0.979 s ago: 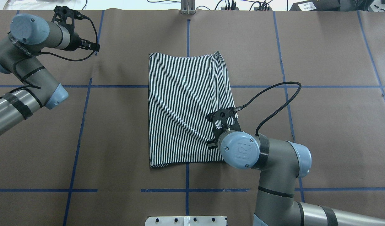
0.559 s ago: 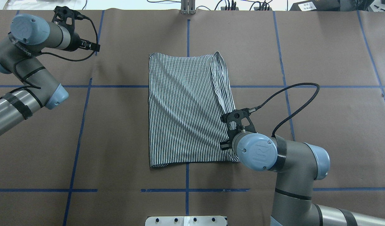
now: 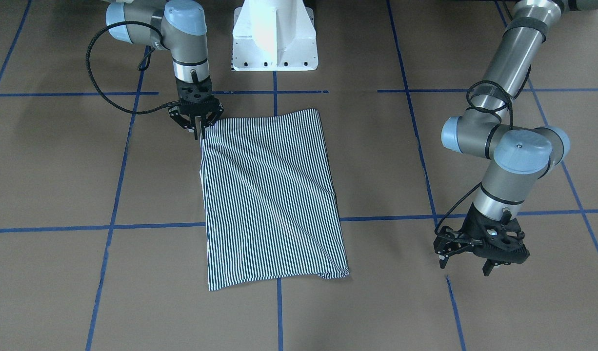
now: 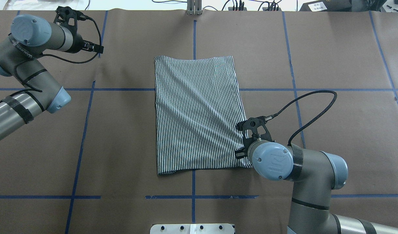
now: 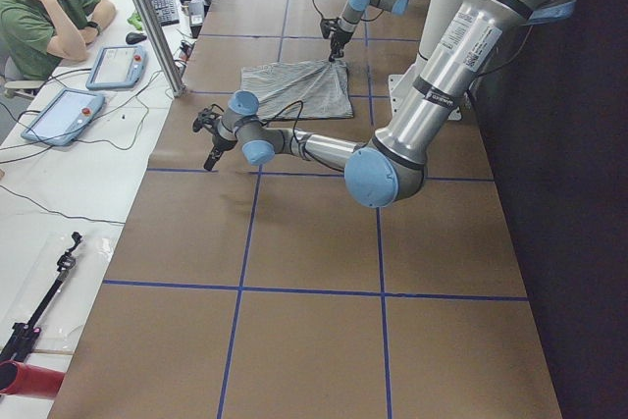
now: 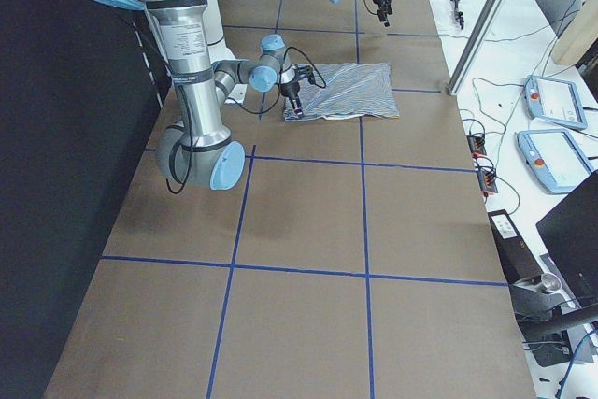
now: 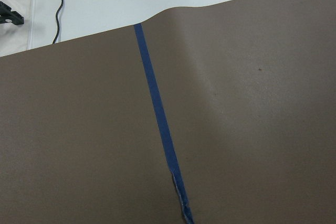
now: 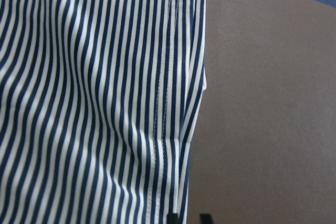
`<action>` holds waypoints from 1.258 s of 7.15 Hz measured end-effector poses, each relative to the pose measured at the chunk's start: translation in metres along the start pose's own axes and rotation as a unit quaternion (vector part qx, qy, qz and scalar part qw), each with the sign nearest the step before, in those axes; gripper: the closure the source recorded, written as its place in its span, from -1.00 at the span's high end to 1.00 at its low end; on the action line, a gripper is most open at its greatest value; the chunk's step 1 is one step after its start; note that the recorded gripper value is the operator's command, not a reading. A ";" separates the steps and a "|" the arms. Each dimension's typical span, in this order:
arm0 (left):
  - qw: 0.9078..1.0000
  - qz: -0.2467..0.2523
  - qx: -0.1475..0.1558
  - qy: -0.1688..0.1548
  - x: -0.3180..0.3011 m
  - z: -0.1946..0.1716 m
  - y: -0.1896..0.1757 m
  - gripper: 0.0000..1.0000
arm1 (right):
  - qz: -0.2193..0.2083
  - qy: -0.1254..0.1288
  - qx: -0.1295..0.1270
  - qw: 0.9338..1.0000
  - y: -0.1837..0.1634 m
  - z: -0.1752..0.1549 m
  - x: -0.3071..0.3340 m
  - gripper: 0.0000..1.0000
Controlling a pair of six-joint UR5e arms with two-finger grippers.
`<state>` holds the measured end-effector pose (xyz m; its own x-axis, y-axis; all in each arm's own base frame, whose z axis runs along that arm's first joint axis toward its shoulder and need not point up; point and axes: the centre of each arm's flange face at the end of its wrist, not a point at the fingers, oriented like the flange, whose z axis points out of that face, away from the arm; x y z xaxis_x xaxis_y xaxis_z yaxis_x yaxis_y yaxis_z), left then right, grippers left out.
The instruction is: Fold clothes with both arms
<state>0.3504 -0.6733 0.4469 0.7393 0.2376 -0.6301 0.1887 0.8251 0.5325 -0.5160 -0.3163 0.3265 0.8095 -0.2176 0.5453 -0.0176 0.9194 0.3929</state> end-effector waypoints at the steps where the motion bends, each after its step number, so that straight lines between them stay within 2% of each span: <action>1: 1.000 -0.001 0.000 0.006 0.003 -0.003 -0.001 1.00 | 0.005 -0.008 0.006 1.000 -0.008 -0.005 0.000 1.00; 2: 1.000 -0.010 -0.005 0.022 0.011 -0.010 -0.003 1.00 | 0.019 -0.034 0.013 0.999 -0.023 -0.014 0.007 1.00; 4: 0.996 -0.065 -0.016 0.066 0.041 -0.032 -0.002 1.00 | 0.064 -0.118 0.015 0.991 -0.037 -0.023 0.038 1.00; 6: 0.983 -0.124 -0.036 0.127 0.106 -0.073 0.052 1.00 | 0.123 -0.174 0.024 0.977 -0.026 -0.023 0.067 1.00; 7: 0.974 -0.160 -0.054 0.151 0.153 -0.100 0.090 1.00 | 0.141 -0.188 0.027 0.971 -0.022 -0.024 0.073 1.00; 9: 0.955 -0.232 -0.090 0.160 0.247 -0.153 0.158 1.00 | 0.158 -0.196 0.030 0.967 -0.022 -0.025 0.076 1.00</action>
<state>0.4637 -0.4054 0.2891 0.3616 -0.0553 -0.9307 0.3124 0.9477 0.0651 -0.4395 -0.3448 0.3412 0.4739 -0.0464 0.8794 -0.2722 0.9420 0.1964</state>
